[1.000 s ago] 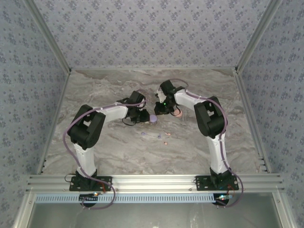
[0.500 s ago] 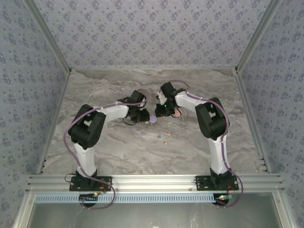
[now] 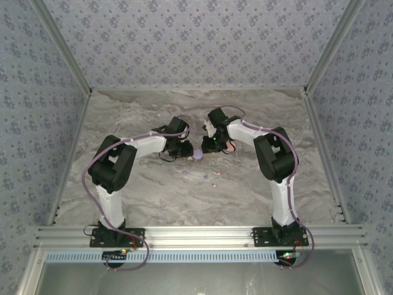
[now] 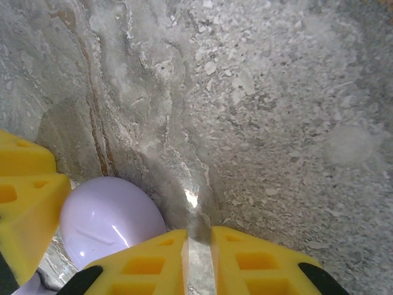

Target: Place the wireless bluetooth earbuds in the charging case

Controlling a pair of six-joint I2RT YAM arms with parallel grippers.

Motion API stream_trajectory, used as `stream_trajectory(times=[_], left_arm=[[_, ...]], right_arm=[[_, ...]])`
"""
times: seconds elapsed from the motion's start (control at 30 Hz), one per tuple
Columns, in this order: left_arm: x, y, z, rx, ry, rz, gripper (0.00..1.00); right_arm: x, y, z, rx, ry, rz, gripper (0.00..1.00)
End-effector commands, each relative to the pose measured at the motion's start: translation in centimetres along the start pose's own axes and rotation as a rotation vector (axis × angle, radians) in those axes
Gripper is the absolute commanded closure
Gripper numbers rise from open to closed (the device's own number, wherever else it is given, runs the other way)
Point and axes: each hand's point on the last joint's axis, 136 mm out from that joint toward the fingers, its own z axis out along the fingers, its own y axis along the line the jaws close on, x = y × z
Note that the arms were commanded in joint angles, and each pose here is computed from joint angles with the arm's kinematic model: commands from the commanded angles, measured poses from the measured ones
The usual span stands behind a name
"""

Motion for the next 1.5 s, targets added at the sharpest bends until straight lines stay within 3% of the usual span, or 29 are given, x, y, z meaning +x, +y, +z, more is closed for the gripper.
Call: stream_trajectory(times=[0.0,0.77,1.13,1.23,1.47], left_arm=[[0.4,1.6,1.1,-0.067,0.017,0.010,0.72],[-0.3,1.2,1.6,-0.059,0.011,0.006,0.72],[-1.4,2.6,-2.5,-0.150,-0.096,0.027,0.65],[-1.4,2.1,-3.4,-0.103,-0.101,0.030,0.63],[-1.2,-0.1,-3.8,0.221,-0.098,-0.076,0.60]], right_arm=[[1.8,0.1,-0.3,0.018,0.055,0.024,0.79],[3.3,0.5,-0.1,0.042,0.082,-0.003,0.77],[1.8,-1.0,-3.1,0.052,-0.039,0.081,0.75],[1.6,-0.5,-3.8,0.008,-0.062,0.089,0.72],[0.9,1.6,-4.1,-0.166,-0.095,0.121,0.67]])
